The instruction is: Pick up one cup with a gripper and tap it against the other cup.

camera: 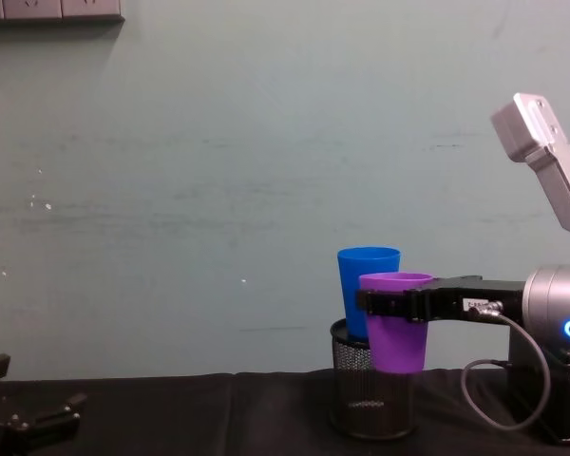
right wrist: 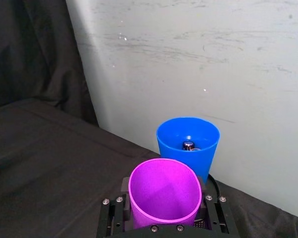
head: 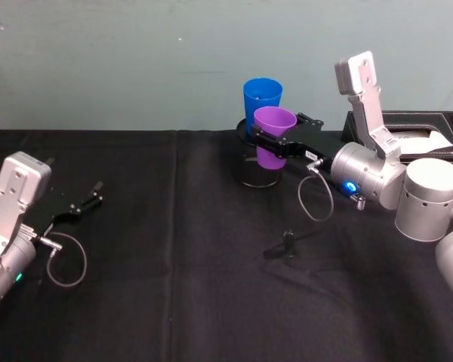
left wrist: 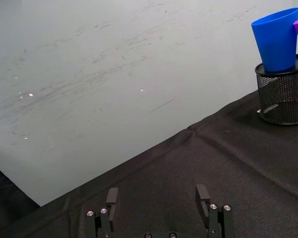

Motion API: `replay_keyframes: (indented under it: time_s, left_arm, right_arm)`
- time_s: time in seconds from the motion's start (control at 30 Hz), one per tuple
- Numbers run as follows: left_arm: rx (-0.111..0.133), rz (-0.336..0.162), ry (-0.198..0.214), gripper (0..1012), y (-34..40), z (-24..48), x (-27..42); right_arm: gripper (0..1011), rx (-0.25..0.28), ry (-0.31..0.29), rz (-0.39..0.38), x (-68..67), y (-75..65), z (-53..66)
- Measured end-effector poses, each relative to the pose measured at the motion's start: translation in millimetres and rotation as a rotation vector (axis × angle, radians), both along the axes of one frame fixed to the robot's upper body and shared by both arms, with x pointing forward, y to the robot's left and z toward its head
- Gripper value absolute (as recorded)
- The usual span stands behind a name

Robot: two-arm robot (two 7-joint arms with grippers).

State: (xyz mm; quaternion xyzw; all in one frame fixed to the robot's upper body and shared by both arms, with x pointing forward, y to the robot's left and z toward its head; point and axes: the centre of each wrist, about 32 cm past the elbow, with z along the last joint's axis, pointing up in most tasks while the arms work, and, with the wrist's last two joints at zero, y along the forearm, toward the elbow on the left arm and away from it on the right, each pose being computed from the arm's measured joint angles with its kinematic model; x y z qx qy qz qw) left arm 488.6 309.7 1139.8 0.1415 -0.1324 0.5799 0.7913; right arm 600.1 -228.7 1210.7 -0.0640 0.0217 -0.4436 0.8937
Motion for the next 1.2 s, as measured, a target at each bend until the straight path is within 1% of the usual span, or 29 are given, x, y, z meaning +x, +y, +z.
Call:
replay_keyframes:
  time_s: [0.23, 0.37, 1.2]
  left_arm:
    - [0.000, 0.000, 0.000, 1000, 0.0, 0.0, 0.0]
    - [0.000, 0.000, 0.000, 1000, 0.0, 0.0, 0.0]
    - [0.000, 0.000, 0.000, 1000, 0.0, 0.0, 0.0]
  right_arm:
    - [733, 0.011, 0.008, -0.002, 6.1, -1.2, -0.4]
    - [733, 0.017, 0.004, -0.002, 6.0, -2.3, -0.3]
    - [733, 0.014, 0.006, -0.001, 5.6, -2.2, -0.4]
